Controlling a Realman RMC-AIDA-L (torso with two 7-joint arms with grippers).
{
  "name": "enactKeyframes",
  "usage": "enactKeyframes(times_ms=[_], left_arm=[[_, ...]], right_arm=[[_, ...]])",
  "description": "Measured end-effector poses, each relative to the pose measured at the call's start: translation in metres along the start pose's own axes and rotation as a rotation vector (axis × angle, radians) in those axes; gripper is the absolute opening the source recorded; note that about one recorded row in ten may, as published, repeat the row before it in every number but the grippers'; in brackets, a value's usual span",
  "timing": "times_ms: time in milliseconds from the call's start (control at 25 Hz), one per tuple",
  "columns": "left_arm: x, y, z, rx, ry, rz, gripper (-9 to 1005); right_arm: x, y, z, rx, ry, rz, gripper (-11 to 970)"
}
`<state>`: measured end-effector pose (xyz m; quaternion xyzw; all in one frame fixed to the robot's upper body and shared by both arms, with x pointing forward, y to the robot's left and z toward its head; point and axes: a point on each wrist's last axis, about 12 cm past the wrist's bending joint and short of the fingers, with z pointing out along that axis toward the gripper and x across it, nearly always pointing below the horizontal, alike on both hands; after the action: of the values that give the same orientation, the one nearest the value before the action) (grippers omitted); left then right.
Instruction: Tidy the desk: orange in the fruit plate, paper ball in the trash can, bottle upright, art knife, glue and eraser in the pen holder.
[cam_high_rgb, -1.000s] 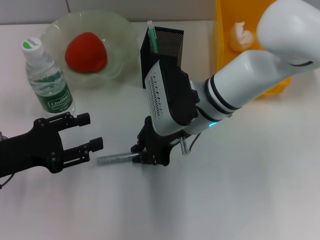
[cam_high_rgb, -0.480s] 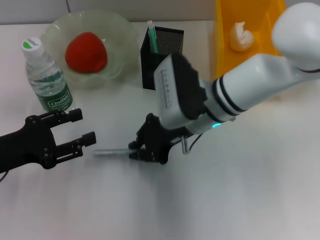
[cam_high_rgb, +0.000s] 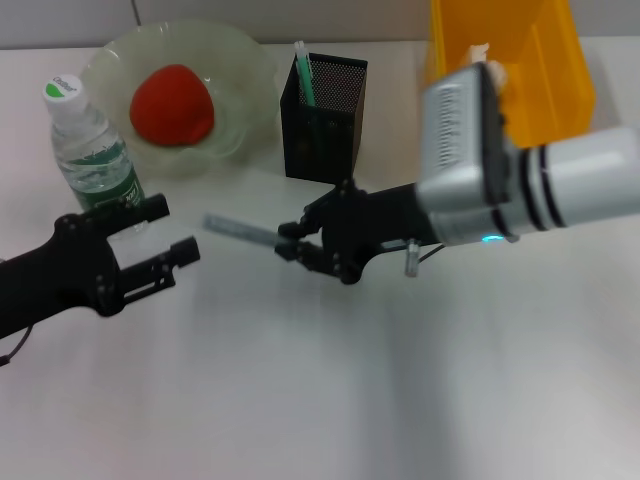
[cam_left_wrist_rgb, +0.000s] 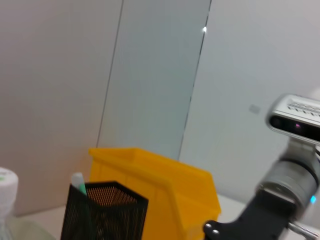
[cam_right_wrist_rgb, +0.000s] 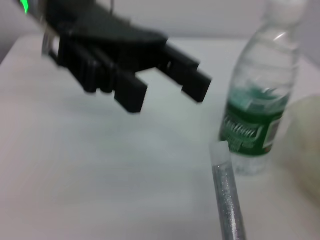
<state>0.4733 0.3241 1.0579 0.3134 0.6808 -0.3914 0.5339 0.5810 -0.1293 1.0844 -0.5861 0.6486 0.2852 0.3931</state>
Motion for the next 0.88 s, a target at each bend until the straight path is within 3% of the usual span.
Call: enactKeyframes(times_ms=[160,560,880], left_arm=[[0.003,-0.006,0.02,-0.016,-0.116,-0.045,708],[0.013,-0.02,0.054,-0.025,-0.25,-0.168,707],[0.016,-0.028,0.081,-0.057,-0.318,-0.268,707]], right_arm=[[0.02,0.008,-0.022,0.1,-0.181,0.057,161],[0.064,0.037,-0.046,0.323,-0.469,0.102,160],[0.072,0.043,-0.05,0.388,-0.528,0.13,159]])
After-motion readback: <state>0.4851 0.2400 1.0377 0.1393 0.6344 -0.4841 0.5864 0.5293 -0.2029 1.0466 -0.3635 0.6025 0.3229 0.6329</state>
